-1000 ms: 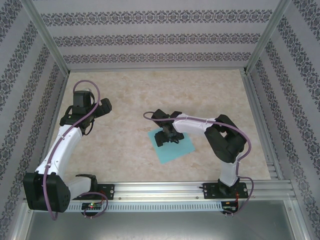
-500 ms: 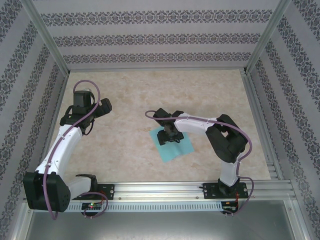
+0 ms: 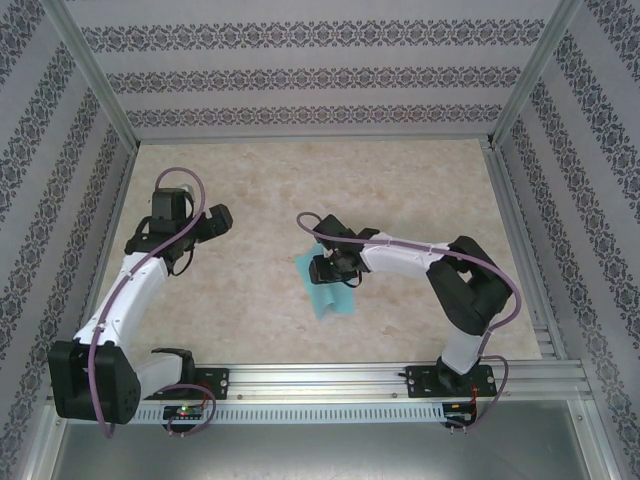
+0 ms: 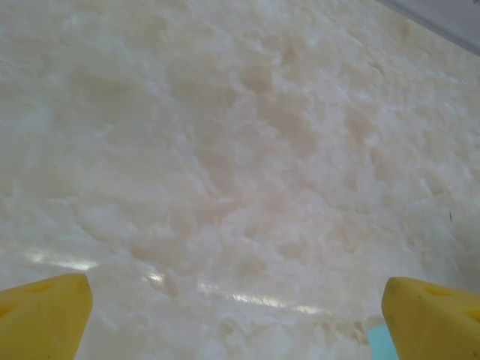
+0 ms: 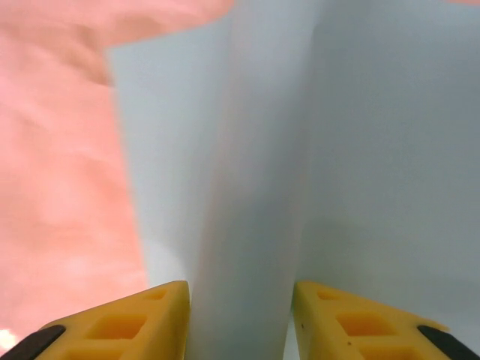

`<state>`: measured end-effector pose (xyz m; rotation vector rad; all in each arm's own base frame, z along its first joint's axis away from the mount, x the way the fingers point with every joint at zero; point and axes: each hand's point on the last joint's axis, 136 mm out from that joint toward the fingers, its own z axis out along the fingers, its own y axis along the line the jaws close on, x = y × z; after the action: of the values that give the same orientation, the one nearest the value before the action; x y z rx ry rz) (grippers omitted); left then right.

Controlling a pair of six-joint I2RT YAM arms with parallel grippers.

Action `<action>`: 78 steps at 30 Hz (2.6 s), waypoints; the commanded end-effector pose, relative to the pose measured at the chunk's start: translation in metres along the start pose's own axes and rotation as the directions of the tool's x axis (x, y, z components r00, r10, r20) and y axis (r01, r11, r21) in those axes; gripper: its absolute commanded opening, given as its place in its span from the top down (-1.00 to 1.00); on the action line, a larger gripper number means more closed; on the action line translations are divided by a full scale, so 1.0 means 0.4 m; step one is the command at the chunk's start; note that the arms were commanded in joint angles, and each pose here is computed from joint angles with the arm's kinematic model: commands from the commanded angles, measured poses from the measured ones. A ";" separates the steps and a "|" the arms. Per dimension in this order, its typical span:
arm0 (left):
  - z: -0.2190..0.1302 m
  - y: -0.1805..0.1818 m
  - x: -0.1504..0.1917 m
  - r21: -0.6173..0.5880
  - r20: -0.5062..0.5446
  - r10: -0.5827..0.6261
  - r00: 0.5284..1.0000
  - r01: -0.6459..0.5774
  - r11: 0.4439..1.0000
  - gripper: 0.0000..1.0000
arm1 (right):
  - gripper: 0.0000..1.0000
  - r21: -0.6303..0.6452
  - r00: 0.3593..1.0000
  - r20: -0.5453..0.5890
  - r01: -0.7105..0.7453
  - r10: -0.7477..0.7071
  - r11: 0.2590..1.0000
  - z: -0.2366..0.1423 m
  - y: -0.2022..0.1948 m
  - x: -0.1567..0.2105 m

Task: Fold a paper plane with a square sheet of paper (pick it up from the middle)
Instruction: Fold the square sheet of paper in half at the center of the table, then hold the square sheet of paper at the center of the table.

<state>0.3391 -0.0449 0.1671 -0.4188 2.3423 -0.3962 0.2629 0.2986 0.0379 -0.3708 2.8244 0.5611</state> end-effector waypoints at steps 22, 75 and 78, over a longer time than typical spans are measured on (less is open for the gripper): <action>0.127 -0.199 0.221 0.216 -0.191 0.110 0.975 -0.067 0.974 -0.80 | 0.01 -0.049 0.979 0.158 -0.123 0.129 0.991 0.006 -0.082 -0.082; 0.238 -0.387 0.387 0.408 -0.367 0.171 0.914 -0.006 0.913 0.13 | -0.36 0.275 0.995 0.004 -0.098 0.101 0.957 0.125 -0.216 0.016; 0.244 -0.394 0.393 0.409 -0.375 0.177 0.910 -0.009 0.913 0.21 | -0.38 0.273 0.996 -0.004 -0.087 0.091 0.958 0.129 -0.217 0.020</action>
<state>0.3195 -0.2502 0.0547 -0.0624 2.6200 -0.9232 0.3051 0.2529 0.0105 -0.1443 2.7990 0.2688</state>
